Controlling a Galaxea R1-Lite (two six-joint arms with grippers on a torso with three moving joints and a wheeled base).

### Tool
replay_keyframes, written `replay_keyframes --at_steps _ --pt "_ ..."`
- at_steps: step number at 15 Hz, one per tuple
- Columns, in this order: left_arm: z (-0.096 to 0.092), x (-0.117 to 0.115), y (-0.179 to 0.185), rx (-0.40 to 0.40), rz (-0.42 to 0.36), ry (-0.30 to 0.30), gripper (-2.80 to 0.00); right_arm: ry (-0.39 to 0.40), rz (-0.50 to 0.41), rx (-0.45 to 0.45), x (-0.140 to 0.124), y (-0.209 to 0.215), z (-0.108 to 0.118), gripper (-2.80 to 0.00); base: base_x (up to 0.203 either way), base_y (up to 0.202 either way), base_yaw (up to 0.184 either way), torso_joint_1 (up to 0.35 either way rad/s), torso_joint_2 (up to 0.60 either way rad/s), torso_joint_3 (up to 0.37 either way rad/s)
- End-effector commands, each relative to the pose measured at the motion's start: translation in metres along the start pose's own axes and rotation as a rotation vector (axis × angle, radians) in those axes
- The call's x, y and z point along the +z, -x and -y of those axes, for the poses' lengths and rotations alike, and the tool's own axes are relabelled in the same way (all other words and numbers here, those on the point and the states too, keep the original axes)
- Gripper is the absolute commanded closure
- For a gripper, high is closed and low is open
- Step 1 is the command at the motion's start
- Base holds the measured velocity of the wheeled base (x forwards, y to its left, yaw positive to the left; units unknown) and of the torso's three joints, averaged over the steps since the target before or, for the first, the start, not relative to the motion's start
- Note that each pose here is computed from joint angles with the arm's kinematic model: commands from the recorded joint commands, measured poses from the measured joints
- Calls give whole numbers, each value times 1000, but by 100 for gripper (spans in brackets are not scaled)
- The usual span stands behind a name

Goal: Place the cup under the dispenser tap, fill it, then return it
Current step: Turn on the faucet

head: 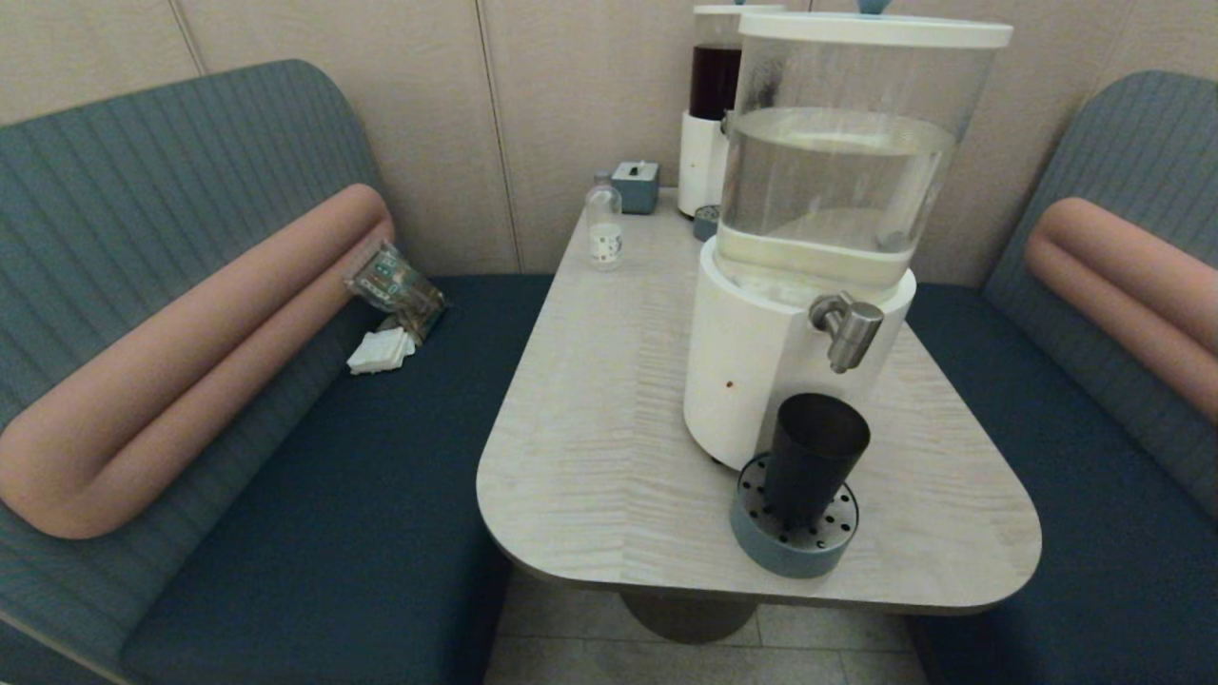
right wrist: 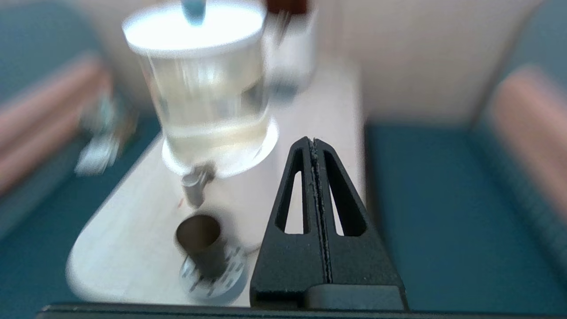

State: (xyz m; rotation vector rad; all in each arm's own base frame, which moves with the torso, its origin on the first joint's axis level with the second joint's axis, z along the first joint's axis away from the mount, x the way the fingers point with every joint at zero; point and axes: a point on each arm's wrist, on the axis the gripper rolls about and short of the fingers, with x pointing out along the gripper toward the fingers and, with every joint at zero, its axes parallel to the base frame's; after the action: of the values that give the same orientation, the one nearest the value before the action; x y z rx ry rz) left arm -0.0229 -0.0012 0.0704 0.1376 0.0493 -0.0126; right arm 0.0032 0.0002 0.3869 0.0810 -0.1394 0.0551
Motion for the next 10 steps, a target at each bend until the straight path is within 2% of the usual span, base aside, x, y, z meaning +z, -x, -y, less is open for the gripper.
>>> replay_keyframes --at_steps 1,2,4,6,8,10 --pt "0 0 0 -1 -4 1 0 -7 -375 37 -7 -131 -5 0 0 0 0 0 0 0" --pt "0 0 0 -1 -4 -1 0 -14 -479 72 -13 -159 -9 0 0 0 0 0 0 0" --pt "0 0 0 -1 -4 1 0 -42 -692 162 -41 -207 -17 0 0 0 0 0 0 0" --pt "0 0 0 -1 -4 1 0 -75 -831 229 -70 -241 -23 0 0 0 0 0 0 0" --pt "0 0 0 -1 -4 0 0 -108 -901 298 -89 -261 -28 0 0 0 0 0 0 0" --pt "0 0 0 -1 -4 1 0 -120 -884 325 -93 -270 -28 0 0 0 0 0 0 0"
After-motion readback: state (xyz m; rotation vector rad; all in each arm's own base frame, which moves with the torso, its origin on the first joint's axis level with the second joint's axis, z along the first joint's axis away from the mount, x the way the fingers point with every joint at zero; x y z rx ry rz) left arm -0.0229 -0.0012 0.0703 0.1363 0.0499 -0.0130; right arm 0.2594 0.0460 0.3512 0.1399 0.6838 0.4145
